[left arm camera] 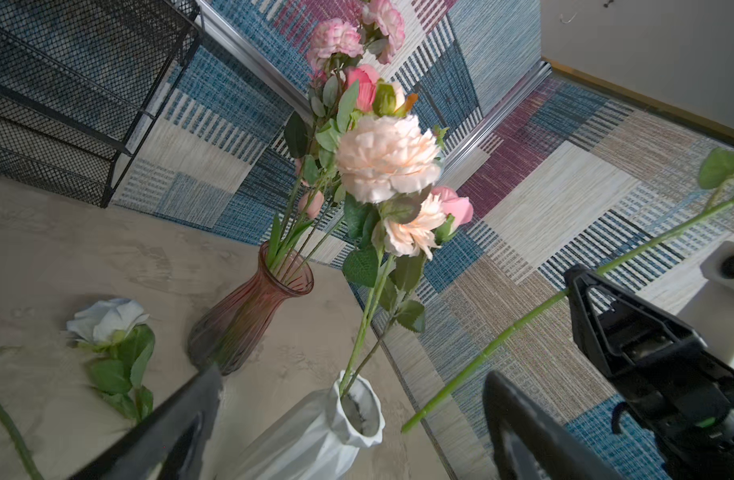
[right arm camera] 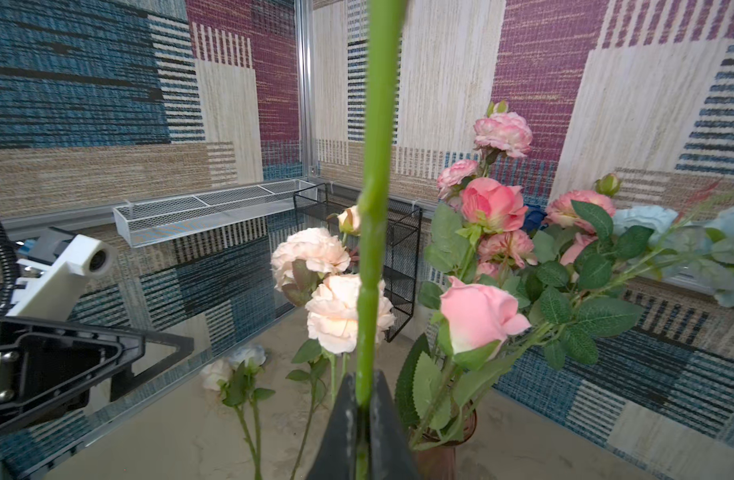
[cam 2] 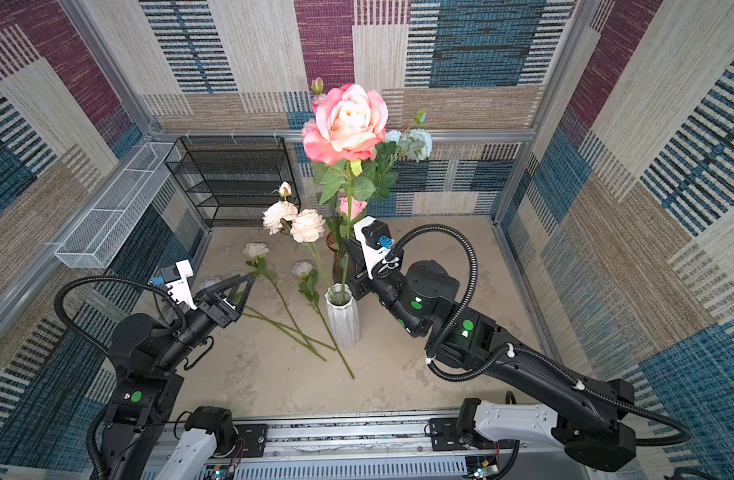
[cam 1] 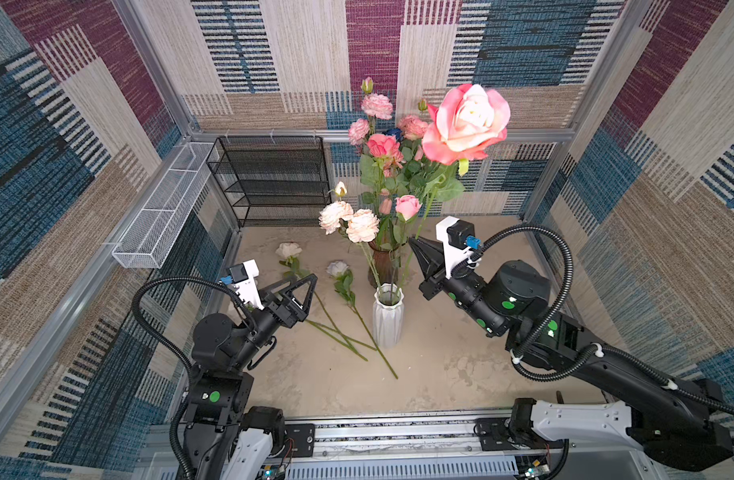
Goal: Arrange the flowers into the vase
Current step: 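Lower the pink rose stem into the white vase with the right gripper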
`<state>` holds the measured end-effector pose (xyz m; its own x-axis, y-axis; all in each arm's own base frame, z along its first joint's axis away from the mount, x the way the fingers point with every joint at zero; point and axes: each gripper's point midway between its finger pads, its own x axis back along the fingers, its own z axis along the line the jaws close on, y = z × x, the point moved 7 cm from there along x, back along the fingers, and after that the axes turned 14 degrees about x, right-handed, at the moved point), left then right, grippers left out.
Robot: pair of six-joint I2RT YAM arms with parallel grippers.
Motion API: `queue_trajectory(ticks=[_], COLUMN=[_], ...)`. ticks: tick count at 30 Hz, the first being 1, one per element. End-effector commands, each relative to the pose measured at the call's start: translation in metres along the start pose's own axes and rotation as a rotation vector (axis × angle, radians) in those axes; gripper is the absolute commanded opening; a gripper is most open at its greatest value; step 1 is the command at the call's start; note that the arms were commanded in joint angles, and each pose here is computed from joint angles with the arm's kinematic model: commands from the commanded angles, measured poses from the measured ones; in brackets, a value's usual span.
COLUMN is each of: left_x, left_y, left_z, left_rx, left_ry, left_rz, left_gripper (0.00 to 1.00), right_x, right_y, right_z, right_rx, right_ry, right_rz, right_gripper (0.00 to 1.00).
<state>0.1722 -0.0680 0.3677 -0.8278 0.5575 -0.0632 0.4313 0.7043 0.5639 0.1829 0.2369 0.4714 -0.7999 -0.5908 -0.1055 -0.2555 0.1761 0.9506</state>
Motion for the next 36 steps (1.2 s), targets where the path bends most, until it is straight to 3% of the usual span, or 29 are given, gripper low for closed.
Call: queue_trajectory(ticks=[1, 8, 19, 25, 30, 36], left_x=[0.000, -0.002, -0.011, -0.015, -0.018, -0.018], left_y=[-0.001, -0.005, -0.014, -0.018, -0.021, -0.024], left_z=[0.005, 0.014, 0.032, 0.043, 0.048, 0.058], left_rx=[-0.010, 0.005, 0.066, 0.099, 0.117, 0.152], left_ry=[0.017, 0.045, 0.073, 0.100, 0.119, 0.173], left_rz=[-0.010, 0.002, 0.043, 0.064, 0.081, 0.078], left_gripper=[1.00, 1.00, 1.00, 0.99, 0.99, 1.00], right_x=[-0.011, -0.038, -0.032, -0.022, -0.012, 0.002], right_y=[0.005, -0.040, -0.117, -0.139, -0.132, -0.123], right_z=[-0.008, 0.016, 0.048, 0.054, 0.051, 0.047], right_rx=[-0.001, -0.033, -0.167, -0.221, -0.252, -0.289], right_ry=[-0.039, 0.061, 0.178, 0.201, 0.225, 0.255], right_rz=[-0.065, 0.024, 0.268, 0.358, 0.342, 0.313], right_gripper=[0.00, 0.00, 0.00, 0.19, 0.54, 0.69])
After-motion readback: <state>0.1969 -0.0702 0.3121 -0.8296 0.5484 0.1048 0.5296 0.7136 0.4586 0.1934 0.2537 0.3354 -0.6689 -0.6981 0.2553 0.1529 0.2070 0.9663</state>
